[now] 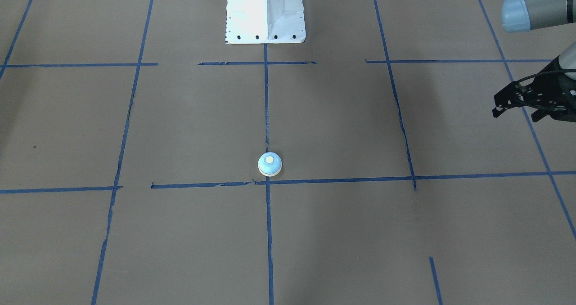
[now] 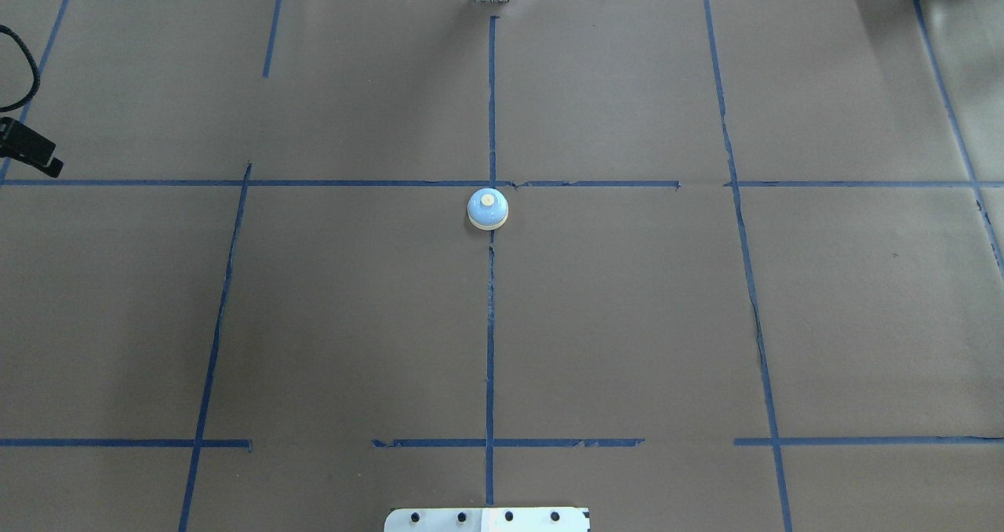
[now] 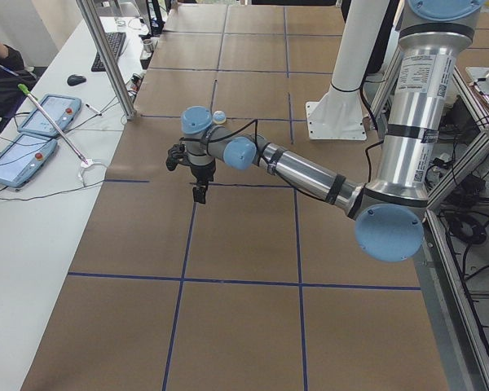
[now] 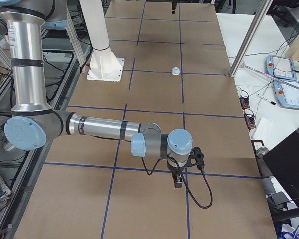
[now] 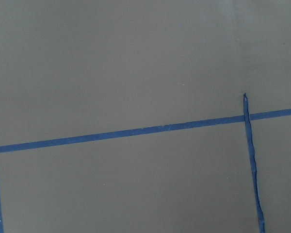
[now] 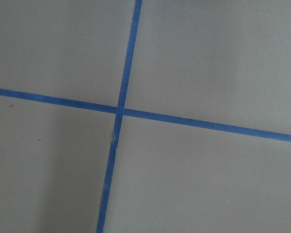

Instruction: Place and press bell with both arms

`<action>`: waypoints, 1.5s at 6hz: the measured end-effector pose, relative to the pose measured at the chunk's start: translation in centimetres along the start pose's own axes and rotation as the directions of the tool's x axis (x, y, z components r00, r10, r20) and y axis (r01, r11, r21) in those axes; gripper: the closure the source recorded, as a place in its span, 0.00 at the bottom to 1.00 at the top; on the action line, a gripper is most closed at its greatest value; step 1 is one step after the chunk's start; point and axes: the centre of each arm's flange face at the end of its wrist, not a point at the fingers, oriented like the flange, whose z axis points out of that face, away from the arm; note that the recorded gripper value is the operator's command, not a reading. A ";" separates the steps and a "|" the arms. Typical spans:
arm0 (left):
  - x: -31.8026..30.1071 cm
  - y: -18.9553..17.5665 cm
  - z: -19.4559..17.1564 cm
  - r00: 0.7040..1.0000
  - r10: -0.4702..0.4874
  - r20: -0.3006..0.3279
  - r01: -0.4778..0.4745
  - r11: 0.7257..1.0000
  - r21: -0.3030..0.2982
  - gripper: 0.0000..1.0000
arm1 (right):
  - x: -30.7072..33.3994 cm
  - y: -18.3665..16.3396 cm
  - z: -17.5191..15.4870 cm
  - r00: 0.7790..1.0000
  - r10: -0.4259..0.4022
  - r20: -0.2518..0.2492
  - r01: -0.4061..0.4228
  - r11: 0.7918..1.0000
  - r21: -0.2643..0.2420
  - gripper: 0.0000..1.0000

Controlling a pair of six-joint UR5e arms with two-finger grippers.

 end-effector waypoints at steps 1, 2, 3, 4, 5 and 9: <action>-6.5 2.3 -0.6 0.999 0.037 0.031 -0.037 0.999 -0.005 0.00 | -0.1 0.0 0.0 1.000 -0.002 -0.001 0.002 1.000 0.000 0.00; -13.5 5.3 -1.7 0.998 0.036 0.054 -0.036 0.999 -0.002 0.00 | 0.0 0.0 0.1 1.000 -0.002 -0.001 0.002 1.000 0.000 0.00; -18.7 8.8 -2.3 0.998 0.006 0.069 -0.006 1.000 -0.001 0.00 | 0.0 0.2 0.2 1.000 -0.002 -0.001 0.002 1.000 -0.002 0.00; -21.3 11.5 -2.0 0.995 -0.021 0.095 0.022 1.000 -0.012 0.00 | 0.1 0.3 0.3 1.000 -0.002 0.000 0.002 1.000 -0.003 0.00; -22.3 12.9 -1.9 0.992 -0.035 0.118 0.038 0.999 -0.021 0.00 | 0.1 0.4 0.3 1.000 -0.002 0.000 0.002 1.000 -0.003 0.00; -22.6 16.0 -1.0 0.996 -0.068 0.062 0.070 0.997 -0.039 0.00 | 0.2 0.6 0.6 1.000 -0.002 -0.001 0.002 1.000 -0.005 0.00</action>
